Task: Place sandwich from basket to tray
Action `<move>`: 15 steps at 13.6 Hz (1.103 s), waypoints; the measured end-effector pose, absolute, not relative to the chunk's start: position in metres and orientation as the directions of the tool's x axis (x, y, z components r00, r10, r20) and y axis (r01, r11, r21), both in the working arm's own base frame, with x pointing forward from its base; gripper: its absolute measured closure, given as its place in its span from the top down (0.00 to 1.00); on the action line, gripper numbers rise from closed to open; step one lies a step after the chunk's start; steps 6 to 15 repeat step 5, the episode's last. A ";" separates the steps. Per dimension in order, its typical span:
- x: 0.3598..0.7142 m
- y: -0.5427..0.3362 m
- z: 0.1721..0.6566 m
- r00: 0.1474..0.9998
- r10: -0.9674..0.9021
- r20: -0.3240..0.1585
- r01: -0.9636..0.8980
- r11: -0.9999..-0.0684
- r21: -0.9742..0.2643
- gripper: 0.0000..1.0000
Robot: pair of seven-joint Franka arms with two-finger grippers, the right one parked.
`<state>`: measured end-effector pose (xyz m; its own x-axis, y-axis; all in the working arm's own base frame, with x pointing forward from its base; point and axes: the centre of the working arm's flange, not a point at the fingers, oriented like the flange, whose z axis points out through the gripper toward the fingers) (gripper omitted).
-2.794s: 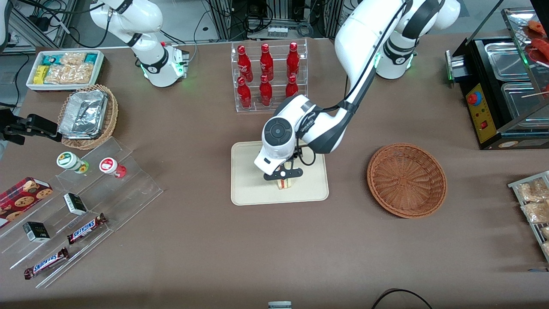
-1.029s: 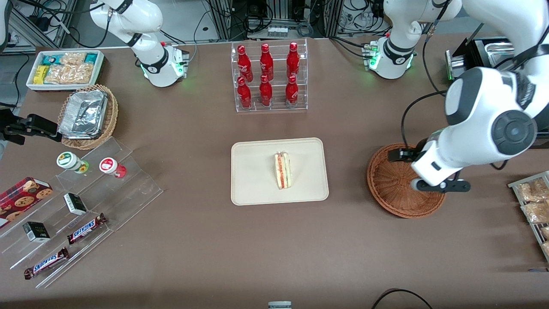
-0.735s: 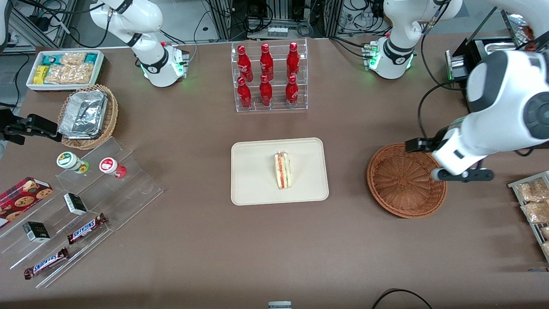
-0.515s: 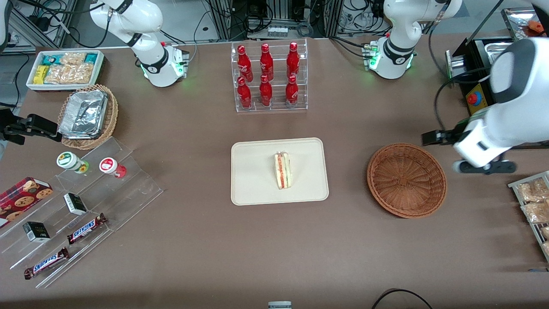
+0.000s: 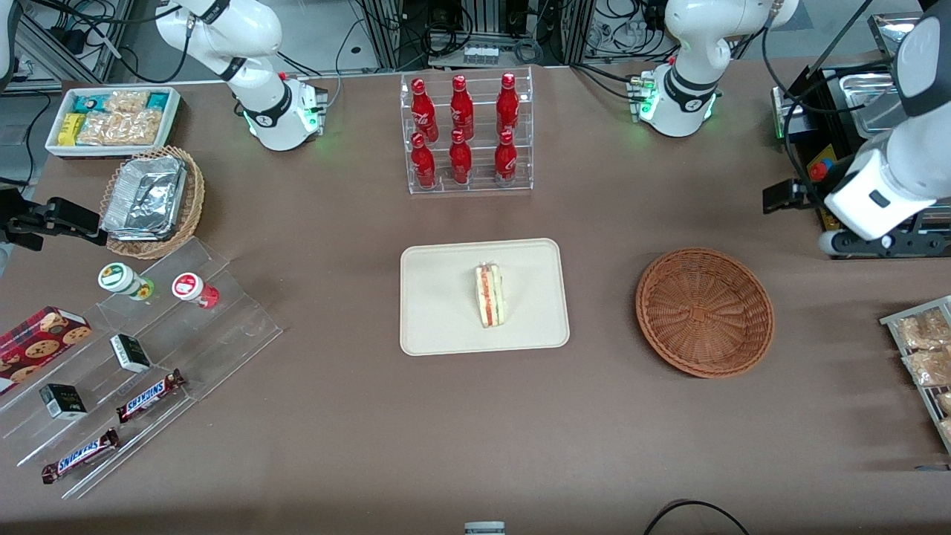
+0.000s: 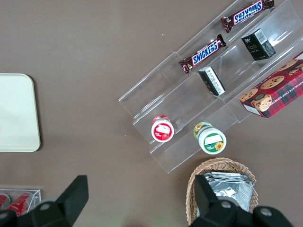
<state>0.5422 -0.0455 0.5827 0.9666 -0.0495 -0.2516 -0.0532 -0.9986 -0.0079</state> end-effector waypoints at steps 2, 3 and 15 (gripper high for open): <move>0.539 -0.049 0.589 0.969 -0.054 -0.241 -0.059 -0.998 -0.011 1.00; 0.539 -0.052 0.588 0.969 -0.059 -0.242 -0.063 -0.998 -0.013 1.00; 0.541 -0.060 0.584 0.966 -0.072 -0.246 -0.078 -0.997 -0.014 1.00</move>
